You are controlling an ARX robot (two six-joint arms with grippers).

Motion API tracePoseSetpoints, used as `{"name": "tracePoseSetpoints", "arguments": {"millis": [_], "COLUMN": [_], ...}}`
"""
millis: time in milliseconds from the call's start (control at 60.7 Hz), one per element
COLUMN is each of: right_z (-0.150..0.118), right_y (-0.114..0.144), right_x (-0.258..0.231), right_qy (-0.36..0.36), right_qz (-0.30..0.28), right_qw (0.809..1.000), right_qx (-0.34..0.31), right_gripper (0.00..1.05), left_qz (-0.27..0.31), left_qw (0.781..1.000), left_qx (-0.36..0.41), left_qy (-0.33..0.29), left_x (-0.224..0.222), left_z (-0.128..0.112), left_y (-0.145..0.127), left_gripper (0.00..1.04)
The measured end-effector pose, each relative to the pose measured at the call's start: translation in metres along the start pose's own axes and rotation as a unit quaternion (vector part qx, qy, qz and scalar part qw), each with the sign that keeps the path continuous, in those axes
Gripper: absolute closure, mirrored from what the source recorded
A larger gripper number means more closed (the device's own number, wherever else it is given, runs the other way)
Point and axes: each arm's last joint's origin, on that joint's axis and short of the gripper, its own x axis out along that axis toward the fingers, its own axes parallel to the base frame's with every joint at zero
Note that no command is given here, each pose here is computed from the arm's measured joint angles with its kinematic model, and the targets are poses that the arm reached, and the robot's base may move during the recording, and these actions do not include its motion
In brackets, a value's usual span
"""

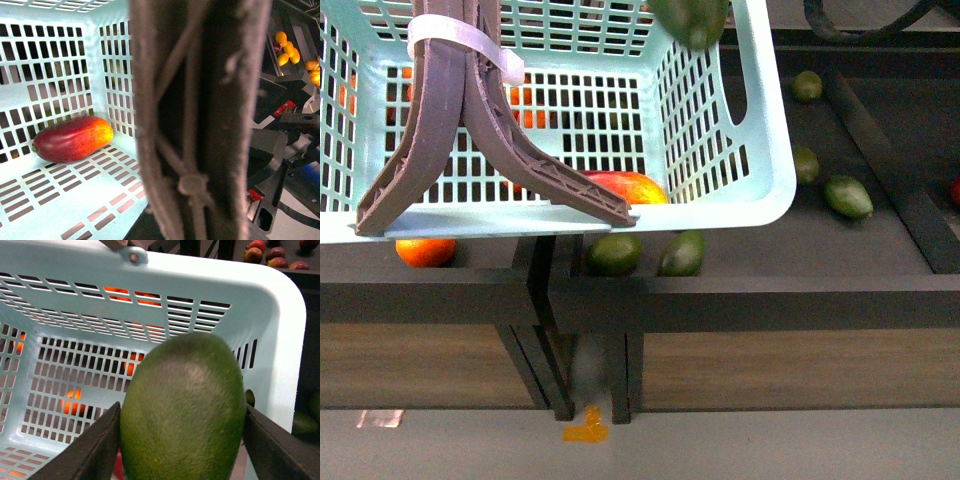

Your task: Pick mango and avocado into basket

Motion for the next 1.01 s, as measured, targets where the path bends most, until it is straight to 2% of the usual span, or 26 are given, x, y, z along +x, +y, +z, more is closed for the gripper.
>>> {"name": "tracePoseSetpoints", "arguments": {"millis": [132, 313, 445, 560, 725, 1005], "right_z": [0.003, 0.019, 0.034, 0.036, 0.020, -0.031], "right_y": [-0.001, -0.006, -0.015, -0.023, -0.034, -0.036], "right_x": [0.000, -0.012, -0.039, -0.066, -0.105, -0.161], "right_qy": [-0.016, -0.060, -0.101, -0.122, -0.129, -0.125], "right_qz": [-0.014, -0.034, -0.048, -0.061, -0.078, -0.105], "right_qw": [1.000, 0.998, 0.994, 0.990, 0.987, 0.980], "right_qx": [-0.001, 0.001, 0.008, 0.023, 0.057, 0.117], "right_gripper": [0.06, 0.08, 0.08, 0.08, 0.08, 0.08], "left_qz": [0.000, 0.001, 0.004, 0.004, 0.003, 0.003], "left_qw": [1.000, 1.000, 1.000, 1.000, 1.000, 1.000], "left_qx": [0.001, -0.001, -0.001, -0.001, -0.001, -0.001], "left_qy": [0.000, 0.001, -0.001, -0.001, -0.001, -0.001], "left_x": [0.000, 0.000, 0.000, 0.000, 0.000, 0.000], "left_z": [0.000, 0.000, 0.000, 0.000, 0.000, 0.000], "left_y": [0.000, 0.000, 0.001, 0.001, 0.001, 0.001], "left_gripper": [0.99, 0.99, 0.99, 0.99, 0.99, 0.99]}}
